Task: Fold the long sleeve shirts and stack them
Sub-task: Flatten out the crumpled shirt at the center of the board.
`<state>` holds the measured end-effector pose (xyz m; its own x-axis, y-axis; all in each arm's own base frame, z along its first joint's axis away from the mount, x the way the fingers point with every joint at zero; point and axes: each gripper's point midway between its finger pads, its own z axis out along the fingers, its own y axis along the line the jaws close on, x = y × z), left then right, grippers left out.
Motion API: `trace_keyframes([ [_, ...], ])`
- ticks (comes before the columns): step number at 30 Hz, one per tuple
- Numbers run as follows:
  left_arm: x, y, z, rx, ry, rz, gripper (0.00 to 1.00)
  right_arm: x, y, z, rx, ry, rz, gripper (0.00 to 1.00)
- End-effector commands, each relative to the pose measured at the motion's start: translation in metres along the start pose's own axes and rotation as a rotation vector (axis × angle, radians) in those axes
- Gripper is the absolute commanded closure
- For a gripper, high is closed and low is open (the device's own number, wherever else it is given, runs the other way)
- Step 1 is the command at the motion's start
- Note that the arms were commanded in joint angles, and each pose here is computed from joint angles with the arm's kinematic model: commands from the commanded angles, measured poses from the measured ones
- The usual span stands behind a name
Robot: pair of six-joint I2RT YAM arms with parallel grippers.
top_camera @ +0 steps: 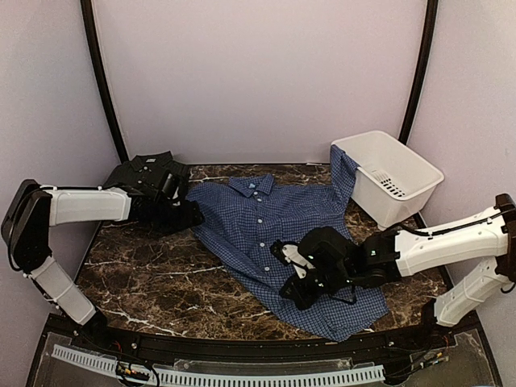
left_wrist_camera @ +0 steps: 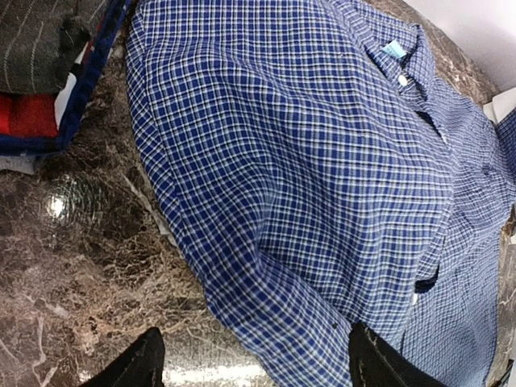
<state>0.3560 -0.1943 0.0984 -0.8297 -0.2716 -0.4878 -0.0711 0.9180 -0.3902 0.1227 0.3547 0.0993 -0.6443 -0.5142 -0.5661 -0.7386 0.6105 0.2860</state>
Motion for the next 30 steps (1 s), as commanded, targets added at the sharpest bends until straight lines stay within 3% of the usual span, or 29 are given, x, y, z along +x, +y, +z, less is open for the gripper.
trace_keyframes([
  [1,0.003,0.004,0.022,-0.018,0.022,-0.032,0.23,0.003,0.027,-0.008,-0.115,-0.01,-0.008,1.0],
  [9,0.006,0.028,0.037,-0.083,0.016,-0.081,0.24,0.007,0.023,-0.015,-0.058,0.014,-0.042,1.0],
  [15,-0.006,0.02,0.053,-0.06,0.001,-0.081,0.21,-0.036,-0.02,-0.04,0.235,-0.087,0.011,1.0],
  [23,-0.024,0.013,0.081,-0.086,-0.015,-0.044,0.16,-0.084,-0.051,-0.074,0.367,-0.225,0.107,1.0],
  [26,-0.029,0.005,0.091,-0.067,-0.009,-0.033,0.24,-0.097,-0.067,-0.084,0.453,-0.255,0.129,1.0],
  [28,-0.039,-0.004,0.095,-0.05,-0.023,-0.029,0.4,-0.108,-0.072,-0.091,0.487,-0.279,0.13,1.0],
  [29,-0.04,-0.005,0.097,-0.05,-0.021,-0.027,0.58,-0.114,-0.075,-0.095,0.502,-0.294,0.128,1.0],
  [30,-0.046,-0.01,0.097,-0.044,-0.031,-0.023,0.67,-0.12,-0.079,-0.097,0.519,-0.304,0.129,1.0],
])
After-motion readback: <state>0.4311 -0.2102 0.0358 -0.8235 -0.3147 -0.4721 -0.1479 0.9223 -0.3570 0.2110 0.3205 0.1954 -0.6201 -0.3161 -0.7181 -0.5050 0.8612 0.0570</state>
